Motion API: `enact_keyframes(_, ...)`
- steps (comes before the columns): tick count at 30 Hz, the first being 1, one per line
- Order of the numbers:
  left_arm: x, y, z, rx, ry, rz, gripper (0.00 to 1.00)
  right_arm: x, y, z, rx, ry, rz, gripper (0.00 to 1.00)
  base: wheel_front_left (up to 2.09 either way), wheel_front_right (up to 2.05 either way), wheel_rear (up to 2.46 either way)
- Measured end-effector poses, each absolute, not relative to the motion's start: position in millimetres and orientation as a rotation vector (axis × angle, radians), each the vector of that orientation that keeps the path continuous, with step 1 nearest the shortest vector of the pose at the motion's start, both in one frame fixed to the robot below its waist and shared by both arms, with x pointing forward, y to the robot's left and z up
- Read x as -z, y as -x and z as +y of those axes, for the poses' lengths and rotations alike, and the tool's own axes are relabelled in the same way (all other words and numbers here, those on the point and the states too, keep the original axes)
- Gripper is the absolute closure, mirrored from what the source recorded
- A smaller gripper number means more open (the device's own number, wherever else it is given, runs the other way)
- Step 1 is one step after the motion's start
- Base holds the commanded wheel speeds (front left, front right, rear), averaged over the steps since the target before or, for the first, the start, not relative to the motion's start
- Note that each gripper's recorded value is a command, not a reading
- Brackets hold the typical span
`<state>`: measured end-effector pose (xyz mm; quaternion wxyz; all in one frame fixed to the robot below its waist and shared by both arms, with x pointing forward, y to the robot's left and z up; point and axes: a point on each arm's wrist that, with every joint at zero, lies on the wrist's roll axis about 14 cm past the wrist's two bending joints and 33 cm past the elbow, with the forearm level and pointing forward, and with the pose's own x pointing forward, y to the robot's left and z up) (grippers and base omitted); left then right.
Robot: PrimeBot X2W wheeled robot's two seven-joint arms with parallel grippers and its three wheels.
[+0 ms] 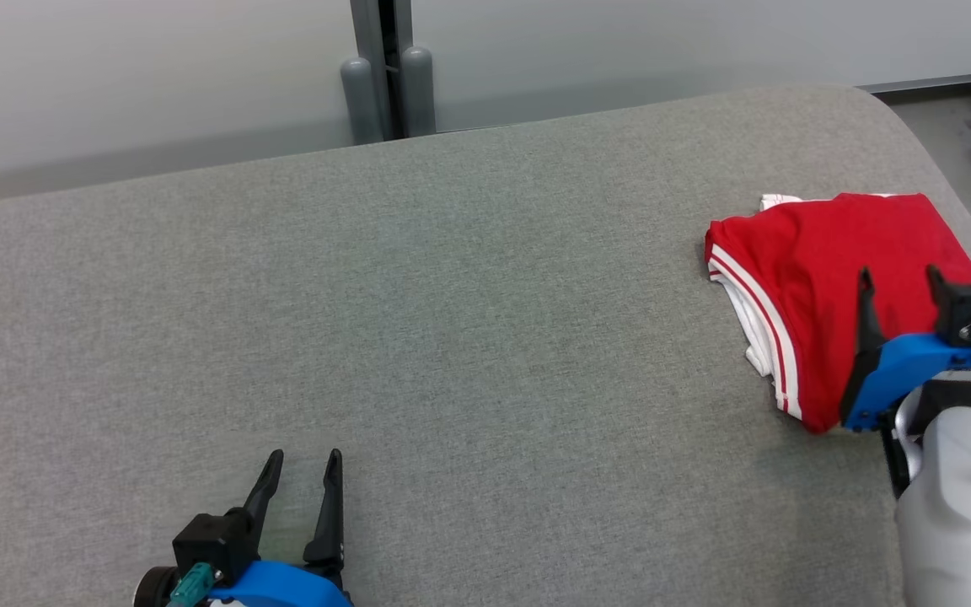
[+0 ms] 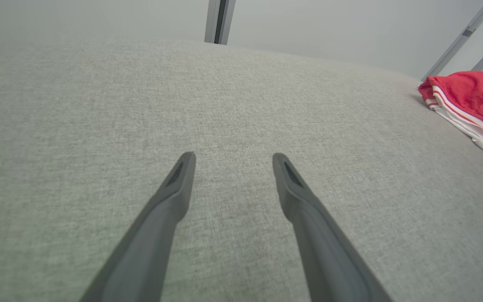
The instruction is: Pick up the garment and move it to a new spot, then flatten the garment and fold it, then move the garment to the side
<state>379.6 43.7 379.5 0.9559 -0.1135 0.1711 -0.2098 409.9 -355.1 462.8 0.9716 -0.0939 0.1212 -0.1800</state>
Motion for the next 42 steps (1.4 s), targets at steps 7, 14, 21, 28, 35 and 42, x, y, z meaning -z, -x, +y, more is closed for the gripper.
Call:
enact_keyframes(7,-389,-384,68,0.354,0.217,0.306,0.0,-456,-420,-295,0.221,0.131,0.186,0.0,0.0,0.0,0.0)
enact_keyframes(14,-399,-381,117,0.205,0.211,0.265,0.0,-448,-427,-224,0.052,-0.008,0.148,0.0,0.0,0.0,0.0)
enact_keyframes(21,-408,-369,161,0.078,0.19,0.232,0.0,-441,-426,-180,-0.056,-0.067,0.15,0.0,0.0,0.0,0.0)
enact_keyframes(28,-413,-358,171,0.048,0.198,0.214,0.0,-440,-414,-170,-0.077,-0.095,0.15,0.0,0.0,0.0,0.0)
enact_keyframes(35,-419,-349,167,0.052,0.231,0.196,0.0,-439,-396,-172,-0.07,-0.108,0.154,0.0,0.0,0.0,0.0)
enact_keyframes(42,-423,-341,162,0.067,0.243,0.188,0.0,-440,-383,-174,-0.061,-0.121,0.153,0.0,0.0,0.0,0.0)
